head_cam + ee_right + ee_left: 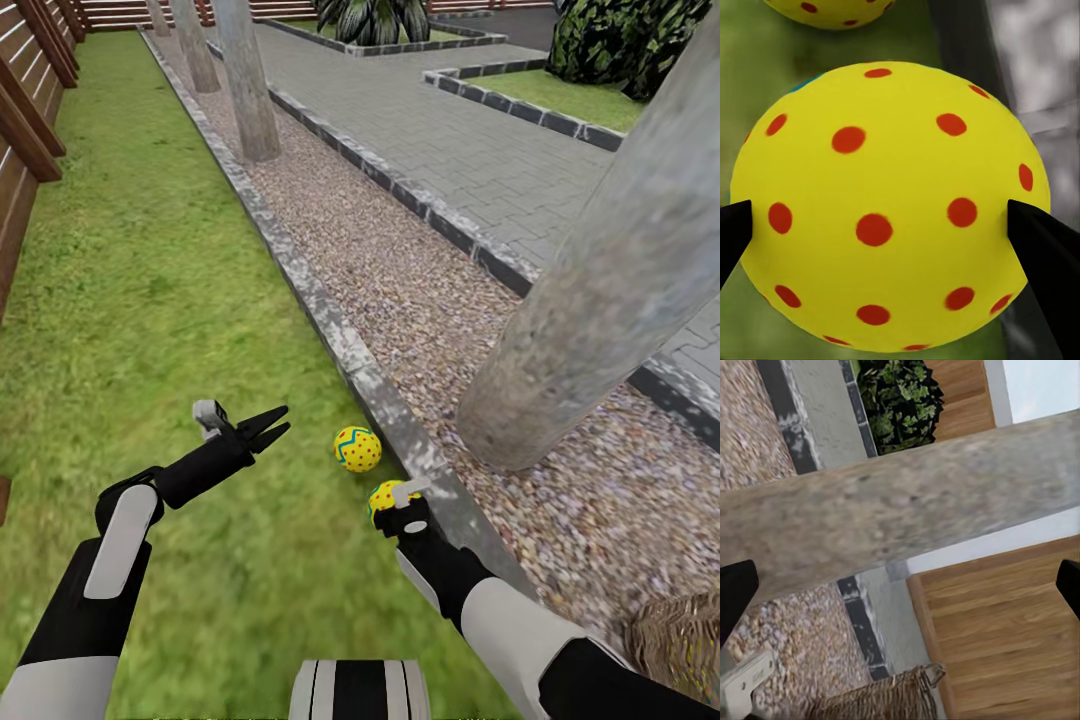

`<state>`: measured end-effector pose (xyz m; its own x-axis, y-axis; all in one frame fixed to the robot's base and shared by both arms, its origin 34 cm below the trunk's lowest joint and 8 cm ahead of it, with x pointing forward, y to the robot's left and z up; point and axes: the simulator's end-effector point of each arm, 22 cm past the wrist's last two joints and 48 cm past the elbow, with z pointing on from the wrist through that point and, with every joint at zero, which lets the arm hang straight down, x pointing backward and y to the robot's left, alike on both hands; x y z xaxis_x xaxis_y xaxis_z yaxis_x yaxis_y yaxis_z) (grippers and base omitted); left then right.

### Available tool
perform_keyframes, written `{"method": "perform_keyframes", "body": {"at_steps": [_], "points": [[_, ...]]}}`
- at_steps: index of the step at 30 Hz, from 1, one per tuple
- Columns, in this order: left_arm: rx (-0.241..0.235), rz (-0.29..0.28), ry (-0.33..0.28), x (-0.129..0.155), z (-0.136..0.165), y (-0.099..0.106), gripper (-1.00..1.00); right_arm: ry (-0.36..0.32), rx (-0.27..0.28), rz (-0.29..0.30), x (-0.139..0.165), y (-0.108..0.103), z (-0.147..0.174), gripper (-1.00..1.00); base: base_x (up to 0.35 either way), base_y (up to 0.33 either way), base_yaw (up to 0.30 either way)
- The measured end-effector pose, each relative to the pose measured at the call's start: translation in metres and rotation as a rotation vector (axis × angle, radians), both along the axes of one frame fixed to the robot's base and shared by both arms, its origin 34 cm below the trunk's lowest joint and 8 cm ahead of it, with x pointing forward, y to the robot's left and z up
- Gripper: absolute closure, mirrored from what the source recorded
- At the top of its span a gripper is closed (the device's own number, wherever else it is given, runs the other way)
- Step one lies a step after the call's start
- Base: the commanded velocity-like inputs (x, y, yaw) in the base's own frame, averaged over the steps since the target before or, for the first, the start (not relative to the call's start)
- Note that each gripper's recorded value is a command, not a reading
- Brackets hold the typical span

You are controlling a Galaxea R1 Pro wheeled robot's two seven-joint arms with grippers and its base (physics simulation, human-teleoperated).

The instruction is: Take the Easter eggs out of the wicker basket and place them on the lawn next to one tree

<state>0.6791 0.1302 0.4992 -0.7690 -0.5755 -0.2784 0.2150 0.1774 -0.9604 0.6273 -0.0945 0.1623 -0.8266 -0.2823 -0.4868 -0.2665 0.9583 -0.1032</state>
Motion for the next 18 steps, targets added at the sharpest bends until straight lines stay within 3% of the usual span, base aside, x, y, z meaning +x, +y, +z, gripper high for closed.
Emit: {"method": "perform_keyframes", "body": {"at_steps": [6,11,18], "points": [[0.0,0.0,0.024,0.0,-0.015,0.0,-1.0,0.013,-0.007,0.009,-0.005,0.0,-0.012,1.0,0.0,0.0,0.0],[0.001,-0.001,0.045,-0.001,-0.028,0.0,-1.0,-0.028,0.018,0.006,0.003,0.007,-0.013,1.0,0.0,0.0,0.0],[0.0,-0.003,0.045,-0.001,-0.028,-0.001,-1.0,-0.03,0.02,0.007,0.003,0.007,-0.013,1.0,0.0,0.0,0.0]]}}
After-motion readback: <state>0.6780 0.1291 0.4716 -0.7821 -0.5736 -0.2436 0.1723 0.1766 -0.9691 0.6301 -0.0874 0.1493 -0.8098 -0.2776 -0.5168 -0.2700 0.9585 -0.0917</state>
